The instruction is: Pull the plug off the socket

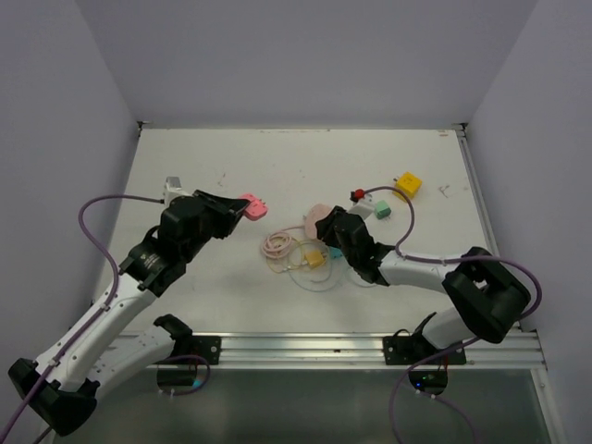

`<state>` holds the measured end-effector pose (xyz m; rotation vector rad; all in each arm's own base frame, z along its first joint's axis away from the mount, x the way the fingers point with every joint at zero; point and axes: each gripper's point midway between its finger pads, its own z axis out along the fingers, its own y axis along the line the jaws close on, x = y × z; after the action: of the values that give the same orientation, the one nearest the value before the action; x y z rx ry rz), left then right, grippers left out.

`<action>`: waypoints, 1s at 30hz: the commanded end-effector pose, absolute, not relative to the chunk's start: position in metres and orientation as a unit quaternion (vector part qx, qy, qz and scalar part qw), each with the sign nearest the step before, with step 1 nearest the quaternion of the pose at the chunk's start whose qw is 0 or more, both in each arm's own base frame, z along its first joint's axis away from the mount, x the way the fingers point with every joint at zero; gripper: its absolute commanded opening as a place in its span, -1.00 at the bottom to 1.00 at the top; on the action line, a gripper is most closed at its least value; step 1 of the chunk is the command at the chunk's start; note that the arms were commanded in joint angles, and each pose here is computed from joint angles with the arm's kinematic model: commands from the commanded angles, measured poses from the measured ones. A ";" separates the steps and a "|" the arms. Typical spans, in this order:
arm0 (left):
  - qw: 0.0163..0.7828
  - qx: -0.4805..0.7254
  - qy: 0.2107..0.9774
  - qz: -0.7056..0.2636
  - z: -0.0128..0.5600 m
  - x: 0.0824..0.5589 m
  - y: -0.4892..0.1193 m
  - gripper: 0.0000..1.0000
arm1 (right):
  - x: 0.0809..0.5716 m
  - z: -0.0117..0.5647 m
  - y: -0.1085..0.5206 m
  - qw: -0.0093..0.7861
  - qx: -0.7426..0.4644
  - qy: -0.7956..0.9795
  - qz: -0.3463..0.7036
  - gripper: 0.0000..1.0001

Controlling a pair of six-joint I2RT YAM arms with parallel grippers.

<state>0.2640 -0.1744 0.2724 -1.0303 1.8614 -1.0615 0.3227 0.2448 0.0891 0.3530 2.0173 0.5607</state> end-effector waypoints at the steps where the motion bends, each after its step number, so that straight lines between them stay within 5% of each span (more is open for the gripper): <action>1: 0.394 -0.388 0.727 -0.408 0.282 0.270 -0.167 -1.00 | 0.322 0.083 0.223 0.502 0.135 0.835 0.183 -1.00; 19: 0.448 -0.118 0.817 -0.344 0.242 0.343 -0.190 -1.00 | 0.251 0.289 0.315 0.511 -0.149 0.699 0.477 -1.00; 30: 0.380 -0.013 0.837 -0.394 0.181 0.370 -0.240 -1.00 | 0.199 0.320 0.320 0.474 -0.239 0.648 0.547 -1.00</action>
<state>0.3507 -0.2242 0.1459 -0.2025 2.2861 -0.9253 0.2204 0.3186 0.2654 -0.4818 1.7729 1.2381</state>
